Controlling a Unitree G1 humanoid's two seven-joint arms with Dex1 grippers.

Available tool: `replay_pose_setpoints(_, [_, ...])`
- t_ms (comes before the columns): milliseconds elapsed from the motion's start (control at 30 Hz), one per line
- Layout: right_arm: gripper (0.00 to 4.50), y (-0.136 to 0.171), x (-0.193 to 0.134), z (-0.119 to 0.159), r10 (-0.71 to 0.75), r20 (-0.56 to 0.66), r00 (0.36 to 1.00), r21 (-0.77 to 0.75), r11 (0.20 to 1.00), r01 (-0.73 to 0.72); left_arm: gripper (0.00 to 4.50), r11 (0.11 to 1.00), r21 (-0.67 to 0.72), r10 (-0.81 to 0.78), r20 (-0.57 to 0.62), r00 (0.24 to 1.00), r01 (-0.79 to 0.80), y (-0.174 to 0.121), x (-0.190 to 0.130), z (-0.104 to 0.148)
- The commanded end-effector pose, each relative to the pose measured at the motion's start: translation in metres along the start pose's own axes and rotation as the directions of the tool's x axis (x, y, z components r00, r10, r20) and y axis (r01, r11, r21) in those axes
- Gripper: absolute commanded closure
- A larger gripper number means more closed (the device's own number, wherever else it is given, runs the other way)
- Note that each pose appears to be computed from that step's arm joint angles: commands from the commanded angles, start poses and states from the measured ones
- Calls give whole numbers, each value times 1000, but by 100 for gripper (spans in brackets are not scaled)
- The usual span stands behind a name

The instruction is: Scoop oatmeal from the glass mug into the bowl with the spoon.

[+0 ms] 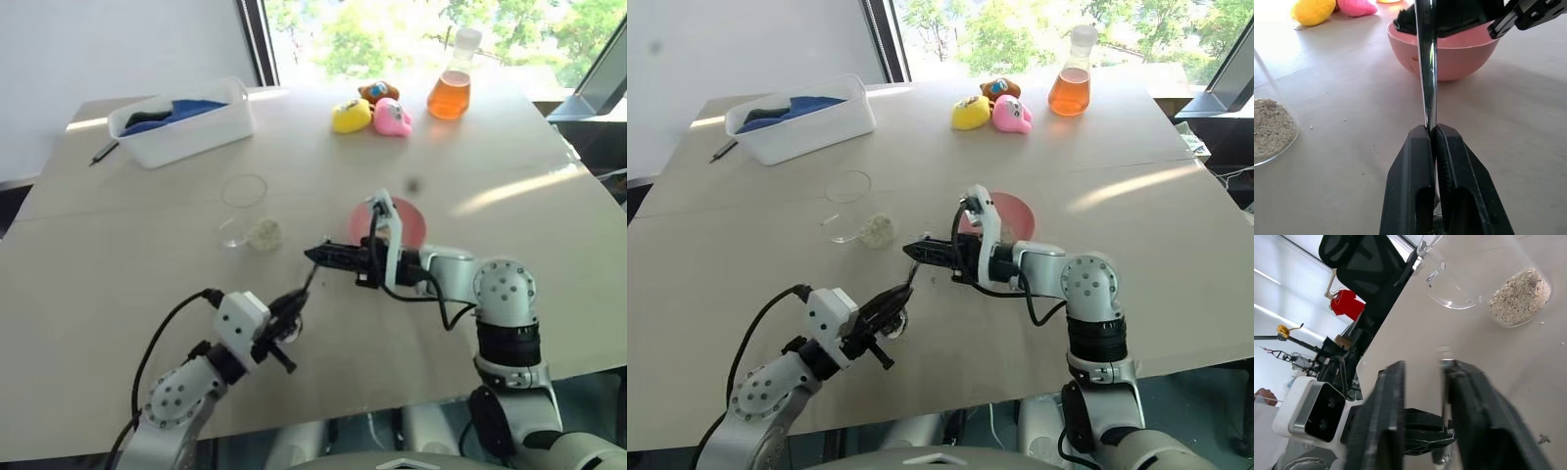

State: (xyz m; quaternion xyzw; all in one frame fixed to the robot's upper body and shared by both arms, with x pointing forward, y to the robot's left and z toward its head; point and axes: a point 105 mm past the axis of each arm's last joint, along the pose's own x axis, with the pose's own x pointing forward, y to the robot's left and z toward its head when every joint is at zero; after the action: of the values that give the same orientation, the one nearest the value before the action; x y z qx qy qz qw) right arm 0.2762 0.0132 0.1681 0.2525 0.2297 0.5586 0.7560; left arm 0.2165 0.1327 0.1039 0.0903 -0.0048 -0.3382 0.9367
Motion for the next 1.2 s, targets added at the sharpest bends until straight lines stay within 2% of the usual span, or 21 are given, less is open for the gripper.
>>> replay_pose_setpoints(33, [444,16,4,7,78,22,997,-23,997,-78,450,1000,17,-10,21,1000,10,-2,1,7])
replay_pose_setpoints(300, [444,11,3,9,52,35,998,-17,999,-52,450,996,-41,79,39,996,-78,15,-1,10])
replay_pose_setpoints(433, [450,10,3,9,48,39,998,-12,999,-48,307,995,-16,102,42,994,-101,18,-3,13])
replay_pose_setpoints(567, [450,6,2,18,31,72,997,15,999,-32,110,984,-11,176,65,982,-176,24,-10,19])
replay_pose_setpoints(633, [450,4,0,24,25,87,996,22,999,-27,110,973,40,224,70,972,-227,26,-20,22])
replay_pose_setpoints(767, [450,-3,-5,34,-3,107,994,26,1000,1,110,888,269,370,65,927,-374,39,-37,22])
replay_pose_setpoints(867, [450,-8,-9,41,-21,123,992,19,1000,19,110,756,304,565,145,812,-580,69,-51,26])
replay_pose_setpoints(933, [450,-8,-11,46,-24,138,990,14,1000,22,110,685,296,654,154,741,-666,85,-56,22])
replay_pose_setpoints(1200, [450,-5,-19,72,-23,196,980,-31,999,29,110,653,312,683,152,714,-691,109,-38,11])
